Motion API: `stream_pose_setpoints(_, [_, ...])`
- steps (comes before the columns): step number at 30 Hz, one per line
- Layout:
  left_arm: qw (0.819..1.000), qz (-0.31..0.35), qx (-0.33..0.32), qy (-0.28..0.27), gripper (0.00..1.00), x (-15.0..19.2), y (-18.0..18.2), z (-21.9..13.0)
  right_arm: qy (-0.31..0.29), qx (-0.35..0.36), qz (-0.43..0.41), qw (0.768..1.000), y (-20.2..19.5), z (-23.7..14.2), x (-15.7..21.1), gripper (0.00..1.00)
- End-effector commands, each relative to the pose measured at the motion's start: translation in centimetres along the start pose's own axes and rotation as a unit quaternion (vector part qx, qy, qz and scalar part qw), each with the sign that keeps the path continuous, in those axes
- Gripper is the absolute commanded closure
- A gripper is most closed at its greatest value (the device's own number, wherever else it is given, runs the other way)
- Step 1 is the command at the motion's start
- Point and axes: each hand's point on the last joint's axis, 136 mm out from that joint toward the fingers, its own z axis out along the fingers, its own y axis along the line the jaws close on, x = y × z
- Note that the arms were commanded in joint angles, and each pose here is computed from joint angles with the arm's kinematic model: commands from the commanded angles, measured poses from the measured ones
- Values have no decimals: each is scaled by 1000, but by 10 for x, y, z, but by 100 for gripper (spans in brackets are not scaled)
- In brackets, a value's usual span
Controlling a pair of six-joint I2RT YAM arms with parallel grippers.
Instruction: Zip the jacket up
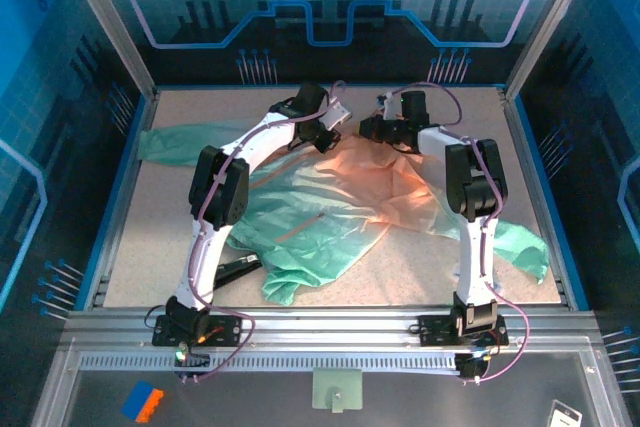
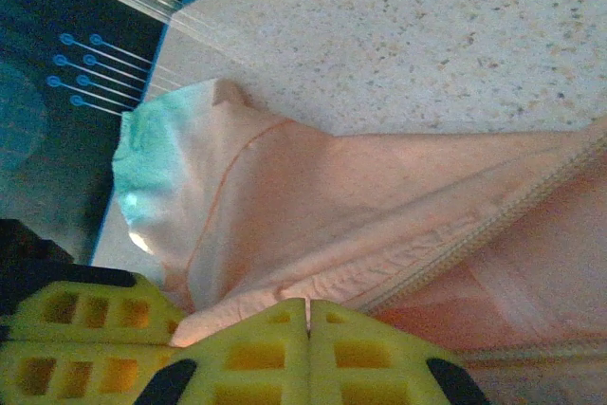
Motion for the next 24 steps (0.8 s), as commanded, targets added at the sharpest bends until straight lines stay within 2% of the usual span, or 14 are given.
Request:
stream_pose_setpoints(1, [1000,9,2,-19,100,-12,-1,-23,-6,51,-27,998,-14,-4,-6,100])
stream_pose_setpoints(8, [1000,0,0,-16,100,-8,3,-26,-15,118,-88,989,-23,-14,-23,100])
stream_pose_setpoints(18, [1000,-4,0,-12,100,-2,4,-26,-18,171,-145,974,-32,-21,-38,100])
stream_pose_setpoints(24, [1000,-7,-1,-8,100,2,4,-25,-19,186,-144,972,-37,-19,-48,100])
